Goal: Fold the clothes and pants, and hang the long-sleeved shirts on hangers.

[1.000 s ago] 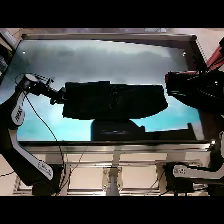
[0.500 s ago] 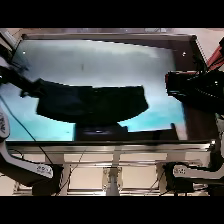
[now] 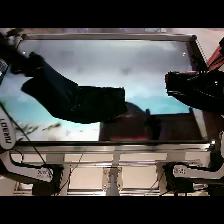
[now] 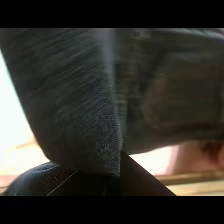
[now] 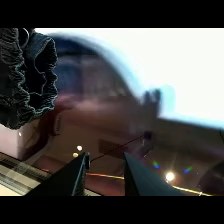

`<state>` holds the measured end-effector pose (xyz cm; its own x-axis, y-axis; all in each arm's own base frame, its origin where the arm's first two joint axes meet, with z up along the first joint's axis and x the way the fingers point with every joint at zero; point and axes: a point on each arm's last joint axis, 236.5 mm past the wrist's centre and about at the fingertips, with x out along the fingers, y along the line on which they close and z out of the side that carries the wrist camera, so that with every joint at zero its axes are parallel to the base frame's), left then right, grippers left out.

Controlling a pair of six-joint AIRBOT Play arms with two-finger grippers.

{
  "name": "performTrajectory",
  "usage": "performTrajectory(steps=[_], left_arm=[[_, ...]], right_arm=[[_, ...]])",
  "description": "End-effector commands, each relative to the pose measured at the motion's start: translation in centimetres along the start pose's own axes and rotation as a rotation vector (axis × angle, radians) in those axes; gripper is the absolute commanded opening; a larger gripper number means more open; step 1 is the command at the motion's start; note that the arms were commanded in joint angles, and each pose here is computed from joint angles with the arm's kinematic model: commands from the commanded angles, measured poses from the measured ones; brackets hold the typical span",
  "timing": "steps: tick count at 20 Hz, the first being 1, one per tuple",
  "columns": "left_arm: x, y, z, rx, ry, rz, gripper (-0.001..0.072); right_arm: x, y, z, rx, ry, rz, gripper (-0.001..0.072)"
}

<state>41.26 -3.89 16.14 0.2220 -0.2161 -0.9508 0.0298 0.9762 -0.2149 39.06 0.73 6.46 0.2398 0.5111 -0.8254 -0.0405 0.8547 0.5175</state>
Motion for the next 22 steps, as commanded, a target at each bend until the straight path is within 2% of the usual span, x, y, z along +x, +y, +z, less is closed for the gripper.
performTrajectory(steps=[1,5,8,12,13,14,17,18,19,20,22], left_arm=[[3.8,-8.3,-1.4,0.191,0.088,-0.013,0.0023],[10.3,-18.4,-1.2,0.312,0.067,-0.114,0.0024],[13.8,-26.0,-2.3,0.309,0.099,-0.351,0.0024],[20.1,-25.1,-5.2,0.238,0.273,-0.310,0.0039],[21.0,-25.1,-6.0,0.225,0.310,-0.321,0.0095],[21.7,-25.5,-6.7,0.218,0.344,-0.345,0.0191],[20.9,-29.0,-7.8,0.273,0.379,-0.535,0.0243],[20.0,-30.3,-8.0,0.285,0.380,-0.609,0.0270],[18.9,-31.6,-8.2,0.305,0.382,-0.685,0.0301],[18.3,-32.3,-8.4,0.316,0.383,-0.731,0.0302],[17.5,-32.7,-8.4,0.314,0.392,-0.771,0.0303]], right_arm=[[0.0,0.0,0.0,-0.012,-0.001,-0.002,0.0272],[0.0,-0.2,-0.1,-0.013,0.002,-0.010,0.0272],[0.0,-0.6,-0.2,-0.014,0.008,-0.026,0.0272],[0.0,-0.6,-0.2,-0.014,0.010,-0.028,0.0273],[0.0,-0.6,-0.2,-0.014,0.009,-0.027,0.0273],[0.0,-0.6,-0.2,-0.015,0.009,-0.027,0.0273],[0.0,-0.6,-0.2,-0.038,0.010,-0.024,0.0275],[0.1,-0.5,-0.2,-0.038,0.011,-0.020,0.0298],[0.2,-0.3,-0.2,-0.042,0.013,-0.019,0.0449],[0.5,0.2,-0.3,-0.051,0.020,-0.010,0.0588],[1.7,1.6,-0.5,-0.083,0.042,0.002,0.0614]])
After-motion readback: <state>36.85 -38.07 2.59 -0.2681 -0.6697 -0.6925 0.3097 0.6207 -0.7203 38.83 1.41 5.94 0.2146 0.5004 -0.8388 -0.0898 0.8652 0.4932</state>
